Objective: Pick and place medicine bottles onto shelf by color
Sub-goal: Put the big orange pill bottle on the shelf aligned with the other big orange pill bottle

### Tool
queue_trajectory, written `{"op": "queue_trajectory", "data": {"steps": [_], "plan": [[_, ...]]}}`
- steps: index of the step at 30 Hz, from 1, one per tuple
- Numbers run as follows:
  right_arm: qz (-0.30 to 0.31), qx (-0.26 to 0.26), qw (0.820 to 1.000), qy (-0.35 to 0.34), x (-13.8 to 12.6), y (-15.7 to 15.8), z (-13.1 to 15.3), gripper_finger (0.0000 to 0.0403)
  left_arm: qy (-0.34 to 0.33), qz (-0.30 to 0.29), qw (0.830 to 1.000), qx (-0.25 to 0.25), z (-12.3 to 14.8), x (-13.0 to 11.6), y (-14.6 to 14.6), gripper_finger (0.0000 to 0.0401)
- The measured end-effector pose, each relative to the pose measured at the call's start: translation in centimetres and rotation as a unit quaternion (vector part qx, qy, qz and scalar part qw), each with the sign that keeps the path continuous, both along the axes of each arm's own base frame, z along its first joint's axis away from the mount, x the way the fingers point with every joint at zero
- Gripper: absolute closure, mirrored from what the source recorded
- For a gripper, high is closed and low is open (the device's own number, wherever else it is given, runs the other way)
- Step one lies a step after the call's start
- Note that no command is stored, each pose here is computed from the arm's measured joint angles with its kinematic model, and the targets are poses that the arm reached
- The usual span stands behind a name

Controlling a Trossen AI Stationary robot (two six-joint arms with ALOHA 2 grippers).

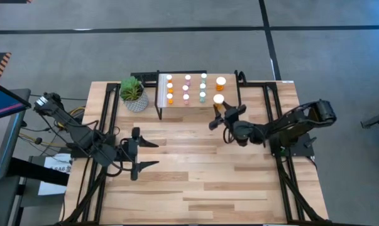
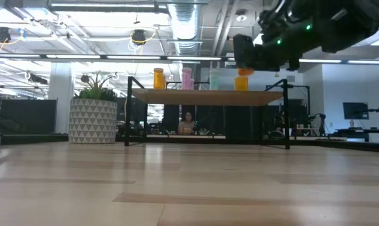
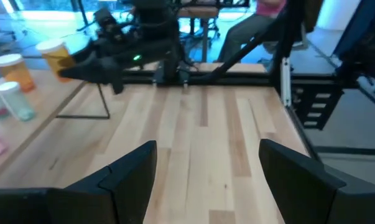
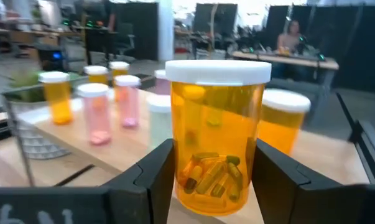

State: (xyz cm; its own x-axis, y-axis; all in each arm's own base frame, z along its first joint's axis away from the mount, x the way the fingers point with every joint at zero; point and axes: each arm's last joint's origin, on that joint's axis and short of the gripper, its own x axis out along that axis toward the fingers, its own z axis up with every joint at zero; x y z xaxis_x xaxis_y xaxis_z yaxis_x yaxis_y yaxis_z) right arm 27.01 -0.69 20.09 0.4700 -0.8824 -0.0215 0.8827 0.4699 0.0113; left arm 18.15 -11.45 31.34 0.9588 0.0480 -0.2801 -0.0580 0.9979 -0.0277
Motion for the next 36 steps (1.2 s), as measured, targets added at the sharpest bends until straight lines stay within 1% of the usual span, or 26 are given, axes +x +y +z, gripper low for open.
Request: {"op": "queue_trajectory", "data": {"steps": [5, 10, 16, 20, 24, 36], "plan": [[-0.028, 0.02, 0.999, -0.009, -0.1, -1.4, -0.6, 0.0205, -0.005, -0.011, 1.0, -0.002, -0.4, 0.1, -0.1, 0.0132], [-0.048, 0.026, 0.998, -0.017, -0.2, -2.6, -0.6, 0.0206, -0.003, -0.016, 1.0, -0.002, -0.4, 0.1, -0.1, 0.0132], [-0.049, 0.036, 0.998, -0.025, -0.3, -3.2, -0.8, 0.0199, -0.003, -0.018, 1.0, 0.006, -0.4, 0.1, -0.1, 0.0132], [-0.051, 0.059, 0.997, -0.014, -0.5, -3.9, -1.6, 0.0198, -0.002, -0.018, 1.0, 0.006, -0.4, 0.1, -0.1, 0.0132], [-0.057, 0.079, 0.995, -0.022, -0.6, -4.5, -2.0, 0.0197, -0.002, -0.018, 1.0, 0.006, -0.4, 0.1, -0.1, 0.0132], [-0.047, 0.087, 0.995, -0.011, -0.7, -5.2, -2.2, 0.0187, -0.002, -0.018, 1.0, 0.006, -0.4, 0.1, -0.1, 0.0132]]}}
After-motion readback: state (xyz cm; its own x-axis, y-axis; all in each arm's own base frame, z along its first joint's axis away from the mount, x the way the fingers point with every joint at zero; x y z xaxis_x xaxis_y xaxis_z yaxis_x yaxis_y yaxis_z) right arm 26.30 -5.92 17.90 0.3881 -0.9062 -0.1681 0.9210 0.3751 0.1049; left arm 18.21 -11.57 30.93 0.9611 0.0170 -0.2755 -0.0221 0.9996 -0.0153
